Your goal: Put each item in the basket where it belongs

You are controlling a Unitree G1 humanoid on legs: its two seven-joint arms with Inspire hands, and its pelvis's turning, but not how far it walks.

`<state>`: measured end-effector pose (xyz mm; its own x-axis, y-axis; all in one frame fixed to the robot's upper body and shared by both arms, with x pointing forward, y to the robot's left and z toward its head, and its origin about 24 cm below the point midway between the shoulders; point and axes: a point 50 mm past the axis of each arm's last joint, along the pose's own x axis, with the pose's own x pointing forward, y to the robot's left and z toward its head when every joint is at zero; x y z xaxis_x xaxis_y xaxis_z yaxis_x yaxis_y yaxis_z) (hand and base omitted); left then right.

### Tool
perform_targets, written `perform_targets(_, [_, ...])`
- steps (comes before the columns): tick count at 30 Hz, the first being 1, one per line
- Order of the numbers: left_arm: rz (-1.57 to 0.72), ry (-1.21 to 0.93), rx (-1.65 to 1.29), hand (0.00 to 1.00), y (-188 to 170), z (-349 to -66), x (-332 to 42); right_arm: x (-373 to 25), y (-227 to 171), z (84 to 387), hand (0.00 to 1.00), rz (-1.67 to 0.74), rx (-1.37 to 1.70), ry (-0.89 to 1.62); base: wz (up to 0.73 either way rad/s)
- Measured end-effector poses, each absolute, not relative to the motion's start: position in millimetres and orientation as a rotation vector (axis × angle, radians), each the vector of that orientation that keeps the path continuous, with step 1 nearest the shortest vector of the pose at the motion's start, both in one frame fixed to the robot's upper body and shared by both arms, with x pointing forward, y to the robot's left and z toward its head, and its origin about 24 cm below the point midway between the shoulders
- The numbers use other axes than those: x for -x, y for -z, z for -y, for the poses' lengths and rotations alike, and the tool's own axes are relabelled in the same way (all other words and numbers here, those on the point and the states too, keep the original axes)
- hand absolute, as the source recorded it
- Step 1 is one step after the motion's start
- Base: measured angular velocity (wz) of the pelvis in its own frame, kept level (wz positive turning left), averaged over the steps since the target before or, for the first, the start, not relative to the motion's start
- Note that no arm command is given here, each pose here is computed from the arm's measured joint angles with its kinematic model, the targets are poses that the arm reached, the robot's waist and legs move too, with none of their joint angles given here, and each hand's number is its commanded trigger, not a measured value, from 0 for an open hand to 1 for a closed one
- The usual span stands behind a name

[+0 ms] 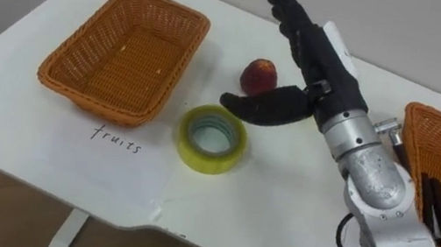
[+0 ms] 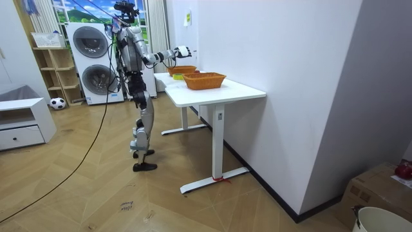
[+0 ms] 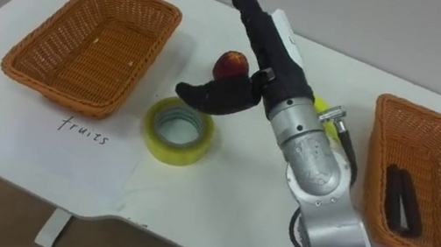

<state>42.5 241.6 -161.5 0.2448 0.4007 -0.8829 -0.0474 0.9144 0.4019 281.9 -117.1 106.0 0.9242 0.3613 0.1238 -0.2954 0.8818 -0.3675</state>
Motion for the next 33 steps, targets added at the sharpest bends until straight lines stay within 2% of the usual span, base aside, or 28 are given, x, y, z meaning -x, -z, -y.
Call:
perform_targets(10, [-1.264,-0.304,-0.298,0.00,161.6,-232.6,-49.2,-285.2,-91.1,117.4,0.00,0.134,0.394,-0.330,0.00])
perform_targets(24, [-1.249,-0.301,-0.289,0.00,161.4,-229.6,-52.0,-285.0,-91.1,112.8,0.00,0.141,0.407,-0.329,0.01])
perform_targets(33, [-1.238,-0.299,-0.287,0.00,160.9,-229.5,-53.9,-284.7,-90.8,110.0,0.00,0.153,0.523,-0.330,0.00])
